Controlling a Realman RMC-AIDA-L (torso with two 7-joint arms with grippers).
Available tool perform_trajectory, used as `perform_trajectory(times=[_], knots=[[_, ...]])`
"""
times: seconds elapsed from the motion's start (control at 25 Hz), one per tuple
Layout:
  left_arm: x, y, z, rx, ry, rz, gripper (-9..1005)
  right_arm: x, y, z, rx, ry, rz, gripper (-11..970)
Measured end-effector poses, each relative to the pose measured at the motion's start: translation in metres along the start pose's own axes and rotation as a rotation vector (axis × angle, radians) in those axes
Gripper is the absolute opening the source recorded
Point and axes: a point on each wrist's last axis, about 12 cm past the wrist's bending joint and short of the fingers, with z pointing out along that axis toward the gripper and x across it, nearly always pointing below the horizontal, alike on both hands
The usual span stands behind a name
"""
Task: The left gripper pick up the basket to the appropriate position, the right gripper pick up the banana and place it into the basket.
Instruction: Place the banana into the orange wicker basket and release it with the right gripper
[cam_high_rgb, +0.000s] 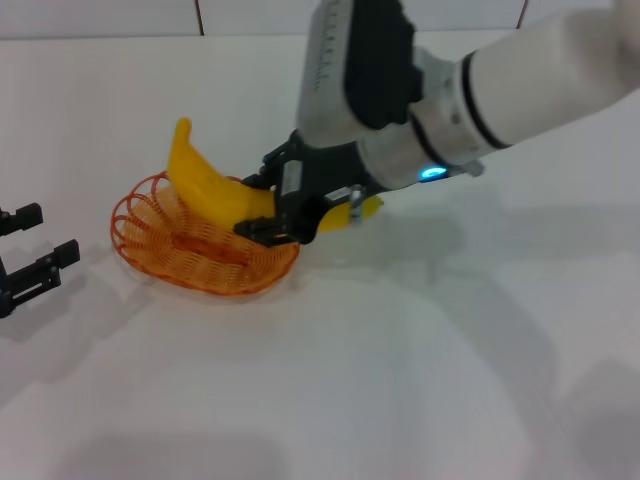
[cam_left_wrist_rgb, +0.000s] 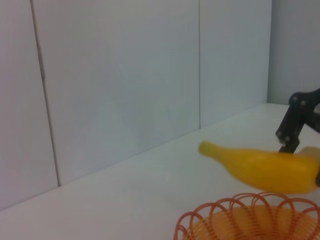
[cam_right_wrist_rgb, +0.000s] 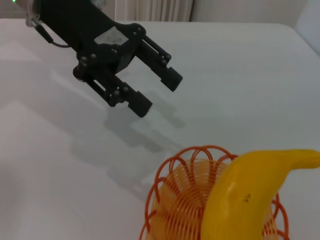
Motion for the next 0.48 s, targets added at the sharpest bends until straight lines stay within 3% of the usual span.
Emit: perform_trajectory(times=[0.48], knots=[[-0.001, 0.000, 0.003, 0.005, -0.004, 0.008, 658, -0.020, 0.011, 0.030, 0.002, -0.026, -0.020, 486]])
